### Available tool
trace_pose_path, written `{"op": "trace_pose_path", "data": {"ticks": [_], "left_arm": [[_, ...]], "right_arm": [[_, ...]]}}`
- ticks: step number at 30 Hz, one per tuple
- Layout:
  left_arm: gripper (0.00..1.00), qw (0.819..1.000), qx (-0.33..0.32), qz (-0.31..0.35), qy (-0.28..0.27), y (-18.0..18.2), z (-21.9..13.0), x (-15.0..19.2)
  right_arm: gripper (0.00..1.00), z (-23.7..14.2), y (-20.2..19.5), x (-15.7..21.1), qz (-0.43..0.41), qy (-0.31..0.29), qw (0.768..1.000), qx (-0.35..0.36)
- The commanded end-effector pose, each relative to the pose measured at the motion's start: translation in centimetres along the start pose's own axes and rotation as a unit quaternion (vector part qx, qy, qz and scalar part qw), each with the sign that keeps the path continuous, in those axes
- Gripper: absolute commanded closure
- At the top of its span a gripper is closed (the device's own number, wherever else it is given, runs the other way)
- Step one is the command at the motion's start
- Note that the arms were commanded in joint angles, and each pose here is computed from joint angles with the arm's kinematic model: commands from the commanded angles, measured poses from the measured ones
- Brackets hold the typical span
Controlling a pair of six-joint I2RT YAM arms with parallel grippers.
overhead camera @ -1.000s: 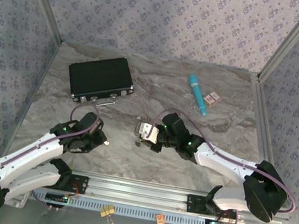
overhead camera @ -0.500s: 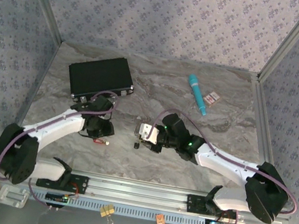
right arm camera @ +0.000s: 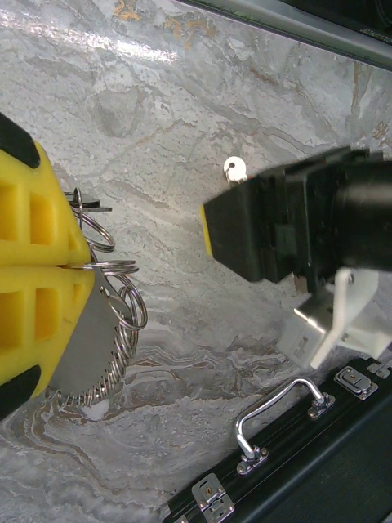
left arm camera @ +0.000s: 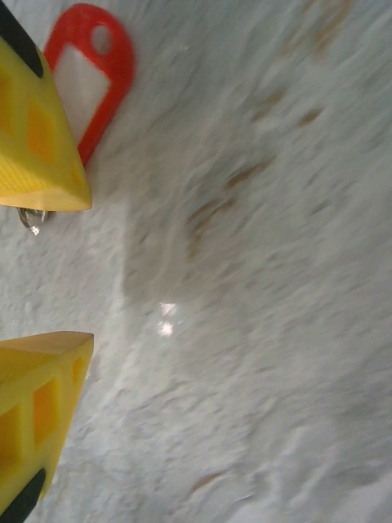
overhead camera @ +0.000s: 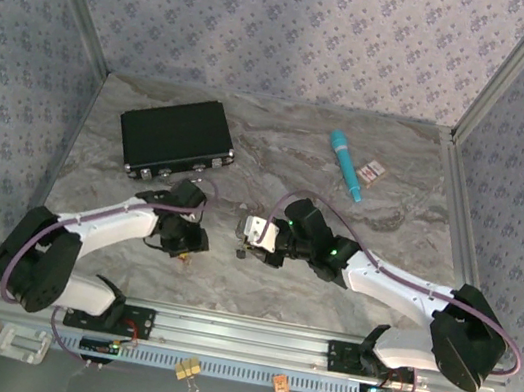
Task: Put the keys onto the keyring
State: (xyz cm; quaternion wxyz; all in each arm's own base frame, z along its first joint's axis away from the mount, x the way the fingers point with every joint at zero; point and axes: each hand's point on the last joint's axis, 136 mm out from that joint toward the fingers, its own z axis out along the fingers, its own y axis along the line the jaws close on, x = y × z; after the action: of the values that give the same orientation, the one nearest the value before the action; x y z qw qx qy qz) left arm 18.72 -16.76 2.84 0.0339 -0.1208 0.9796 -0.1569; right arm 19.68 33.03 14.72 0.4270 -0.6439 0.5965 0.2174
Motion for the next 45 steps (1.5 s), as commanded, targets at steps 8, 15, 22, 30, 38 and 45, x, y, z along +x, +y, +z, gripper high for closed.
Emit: {"op": "trace_pose_path", "data": {"ticks": [8, 15, 22, 30, 38, 45], "left_arm": [[0.56, 0.998, -0.047, -0.015, -0.043, 1.0, -3.5, 1.4], [0.58, 0.994, -0.102, 0.011, -0.034, 1.6, -3.2, 3.1], [0.60, 0.984, -0.164, 0.061, -0.045, 1.1, -2.2, 2.9], [0.64, 0.980, -0.182, 0.073, -0.042, 1.0, -1.0, 2.6], [0.65, 0.978, -0.194, 0.064, -0.033, 2.4, -0.1, 3.2], [0.77, 0.977, -0.201, 0.061, -0.032, 3.0, 0.2, 3.4]], "right_arm": [[1.00, -0.5, -0.2, -0.9, -0.008, -0.011, 1.000, 0.004], [1.00, -0.5, 0.0, -0.9, -0.007, -0.010, 1.000, 0.003], [1.00, -0.5, -0.1, -1.1, -0.009, -0.012, 1.000, 0.002], [1.00, -0.6, 0.0, -1.0, -0.010, -0.011, 1.000, 0.001], [1.00, -0.6, 0.0, -1.1, -0.011, -0.012, 1.000, 0.001], [1.00, -0.6, 0.1, -1.0, -0.010, -0.011, 1.000, 0.000]]}}
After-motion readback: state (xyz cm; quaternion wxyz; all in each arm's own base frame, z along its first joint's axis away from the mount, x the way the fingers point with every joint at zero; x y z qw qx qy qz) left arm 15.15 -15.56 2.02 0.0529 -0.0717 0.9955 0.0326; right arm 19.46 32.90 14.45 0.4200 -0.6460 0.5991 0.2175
